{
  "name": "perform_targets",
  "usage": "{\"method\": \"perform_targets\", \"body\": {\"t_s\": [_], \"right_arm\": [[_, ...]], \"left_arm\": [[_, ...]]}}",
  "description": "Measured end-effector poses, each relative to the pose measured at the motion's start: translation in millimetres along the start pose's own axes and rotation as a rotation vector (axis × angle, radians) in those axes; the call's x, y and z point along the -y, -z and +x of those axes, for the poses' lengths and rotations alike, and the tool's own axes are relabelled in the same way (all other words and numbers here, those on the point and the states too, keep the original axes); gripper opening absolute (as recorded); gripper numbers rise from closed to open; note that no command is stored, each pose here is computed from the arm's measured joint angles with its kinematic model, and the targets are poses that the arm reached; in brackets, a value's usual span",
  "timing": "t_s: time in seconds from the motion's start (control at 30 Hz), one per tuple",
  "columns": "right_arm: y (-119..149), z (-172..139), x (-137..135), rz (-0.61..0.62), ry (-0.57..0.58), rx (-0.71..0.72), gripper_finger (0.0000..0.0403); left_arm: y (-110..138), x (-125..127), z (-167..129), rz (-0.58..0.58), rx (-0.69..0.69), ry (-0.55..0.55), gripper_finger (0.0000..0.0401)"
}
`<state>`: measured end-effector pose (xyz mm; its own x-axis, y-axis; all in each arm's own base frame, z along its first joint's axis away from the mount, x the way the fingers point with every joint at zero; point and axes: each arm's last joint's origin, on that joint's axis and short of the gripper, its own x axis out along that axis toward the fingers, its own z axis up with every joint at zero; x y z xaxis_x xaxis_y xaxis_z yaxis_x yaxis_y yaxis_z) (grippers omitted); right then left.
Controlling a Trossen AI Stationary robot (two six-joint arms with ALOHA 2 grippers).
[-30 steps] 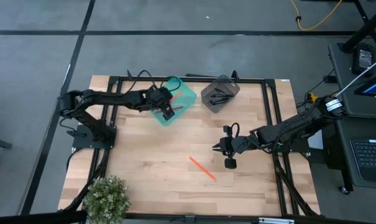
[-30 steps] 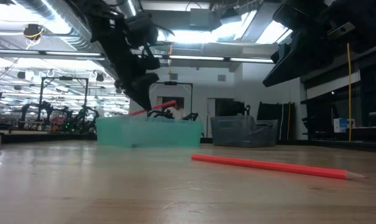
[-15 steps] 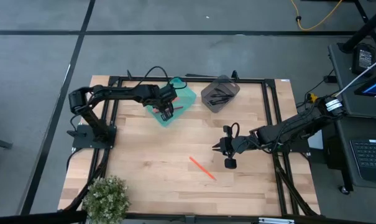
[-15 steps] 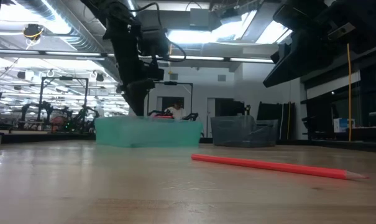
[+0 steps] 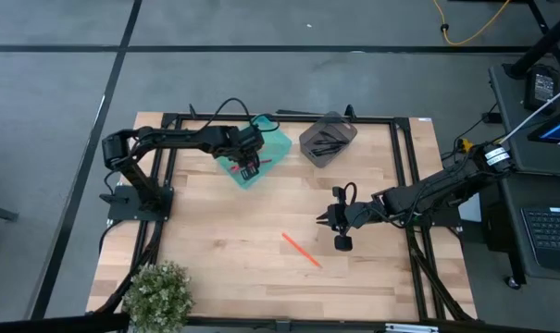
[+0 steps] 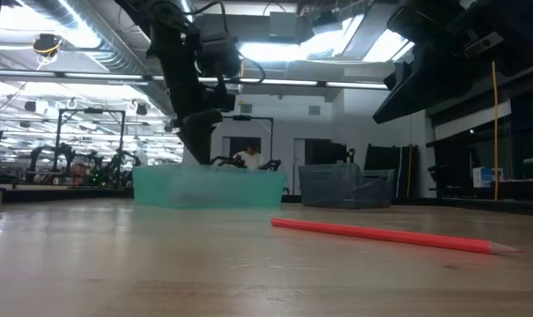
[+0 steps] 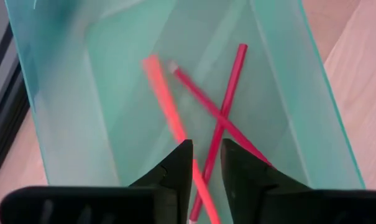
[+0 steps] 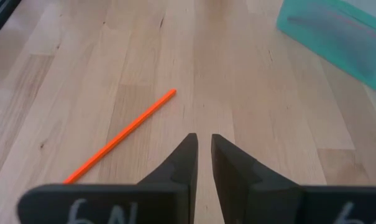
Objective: Sort pens & pencils
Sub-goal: Put the top orange pencil into the green bin, then put the orange pencil into the green bin
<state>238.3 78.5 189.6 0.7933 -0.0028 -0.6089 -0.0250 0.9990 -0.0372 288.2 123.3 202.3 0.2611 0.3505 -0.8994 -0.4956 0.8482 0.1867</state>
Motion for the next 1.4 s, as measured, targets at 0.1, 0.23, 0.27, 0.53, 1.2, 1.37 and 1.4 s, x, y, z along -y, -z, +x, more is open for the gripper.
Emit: {"method": "perform_targets", "body": {"t_s": [0.1,0.23,0.27,0.53,1.2,1.37,1.4], "right_arm": [[0.0,0.0,0.0,0.000,0.000,0.000,0.0049],[0.0,0.0,0.0,-0.001,0.000,0.000,0.0049],[0.0,0.0,0.0,-0.001,0.000,0.000,0.0049],[1.0,0.1,1.8,-0.003,0.043,-0.005,0.0049],[2.9,-0.7,-3.1,0.072,-0.045,-0.033,0.0048],[1.9,-1.0,-4.9,0.103,-0.060,-0.023,0.0048],[2.1,-1.2,-5.3,0.110,-0.062,-0.024,0.0048]], "left_arm": [[-0.8,-0.1,-0.6,0.033,0.009,0.000,0.0083],[-5.3,-1.5,-7.9,0.039,0.029,0.001,0.0084],[-7.5,-2.4,-12.7,0.038,0.034,0.004,0.0084],[-39.7,8.5,-72.5,0.055,0.218,0.053,0.0078],[62.9,132.6,-154.1,0.269,0.625,0.198,0.0078],[97.4,146.8,-135.8,0.267,0.759,0.330,0.0079],[102.5,148.7,-132.2,0.261,0.783,0.361,0.0080]]}}
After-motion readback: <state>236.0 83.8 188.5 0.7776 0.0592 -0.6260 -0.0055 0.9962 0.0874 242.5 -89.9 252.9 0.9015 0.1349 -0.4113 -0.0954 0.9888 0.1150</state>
